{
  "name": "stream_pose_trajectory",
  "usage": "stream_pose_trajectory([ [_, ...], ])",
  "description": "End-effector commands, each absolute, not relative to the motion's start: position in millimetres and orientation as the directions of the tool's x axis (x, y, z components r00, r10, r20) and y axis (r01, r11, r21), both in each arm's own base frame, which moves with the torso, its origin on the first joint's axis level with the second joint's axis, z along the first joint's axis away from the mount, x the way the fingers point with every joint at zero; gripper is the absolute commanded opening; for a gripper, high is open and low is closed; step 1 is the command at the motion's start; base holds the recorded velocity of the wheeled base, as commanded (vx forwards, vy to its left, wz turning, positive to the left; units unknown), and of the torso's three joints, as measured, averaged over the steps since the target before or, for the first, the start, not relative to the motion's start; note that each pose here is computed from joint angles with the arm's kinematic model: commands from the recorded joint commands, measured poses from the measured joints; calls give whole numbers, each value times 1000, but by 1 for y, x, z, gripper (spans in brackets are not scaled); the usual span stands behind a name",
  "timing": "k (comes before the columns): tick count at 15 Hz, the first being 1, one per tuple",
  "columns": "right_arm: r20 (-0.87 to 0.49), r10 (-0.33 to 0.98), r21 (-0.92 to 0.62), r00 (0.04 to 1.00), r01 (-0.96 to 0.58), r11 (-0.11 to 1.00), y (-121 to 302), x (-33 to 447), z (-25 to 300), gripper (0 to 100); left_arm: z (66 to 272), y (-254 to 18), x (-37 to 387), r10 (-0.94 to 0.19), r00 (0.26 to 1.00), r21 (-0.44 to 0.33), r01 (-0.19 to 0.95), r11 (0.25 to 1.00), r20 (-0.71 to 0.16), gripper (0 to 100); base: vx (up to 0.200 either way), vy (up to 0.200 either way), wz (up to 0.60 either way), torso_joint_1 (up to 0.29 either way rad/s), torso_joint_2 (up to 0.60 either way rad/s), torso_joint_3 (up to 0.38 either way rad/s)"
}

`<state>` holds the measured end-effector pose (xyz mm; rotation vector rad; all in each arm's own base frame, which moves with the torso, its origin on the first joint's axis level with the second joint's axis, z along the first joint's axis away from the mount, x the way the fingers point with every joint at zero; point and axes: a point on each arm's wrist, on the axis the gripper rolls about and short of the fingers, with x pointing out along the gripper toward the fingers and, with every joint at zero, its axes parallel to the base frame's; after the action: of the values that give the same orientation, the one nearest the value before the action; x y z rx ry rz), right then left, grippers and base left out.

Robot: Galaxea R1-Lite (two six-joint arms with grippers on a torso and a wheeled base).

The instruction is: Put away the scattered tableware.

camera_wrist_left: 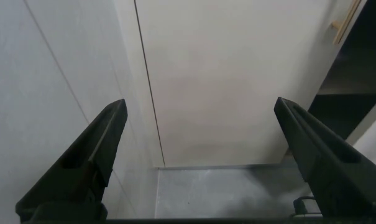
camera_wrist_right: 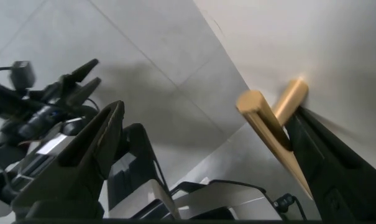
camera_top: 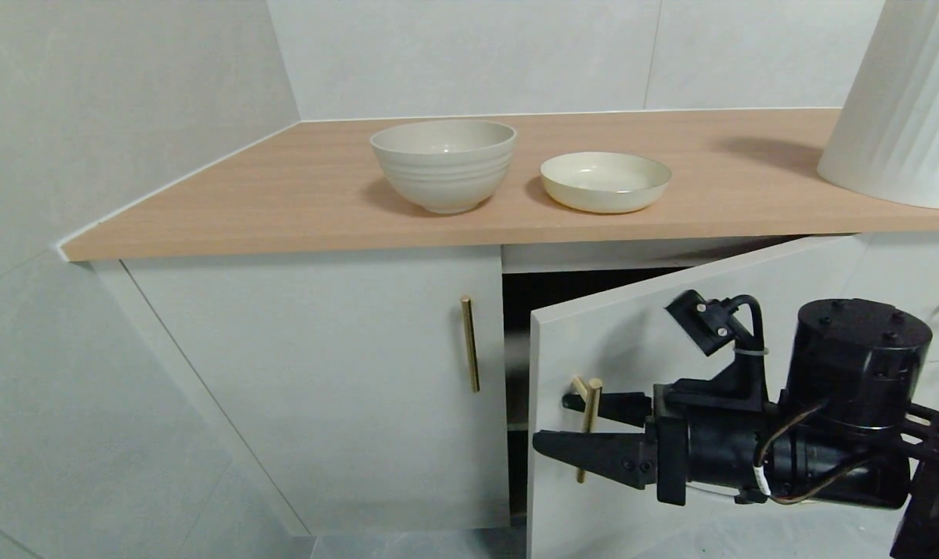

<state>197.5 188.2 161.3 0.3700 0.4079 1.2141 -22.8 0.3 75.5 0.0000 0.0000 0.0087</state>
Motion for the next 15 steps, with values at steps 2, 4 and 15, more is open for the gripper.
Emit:
stream_pose_trajectory([
  [2, -72, 953, 467, 295, -834, 294, 182, 190, 172, 100, 75, 0, -23, 9, 1000, 0, -9, 1000, 0, 100, 0, 0, 0, 0, 0, 0],
  [4, -73, 953, 468, 294, -834, 293, 182, 190, 171, 100, 75, 0, -23, 9, 1000, 2, -9, 1000, 0, 100, 0, 0, 0, 0, 0, 0],
  [15, -54, 955, 456, 292, -843, 283, 180, 185, 177, 100, 192, -11, 9, -514, 847, -102, 504, 858, -133, 100, 0, 0, 0, 0, 0, 0],
])
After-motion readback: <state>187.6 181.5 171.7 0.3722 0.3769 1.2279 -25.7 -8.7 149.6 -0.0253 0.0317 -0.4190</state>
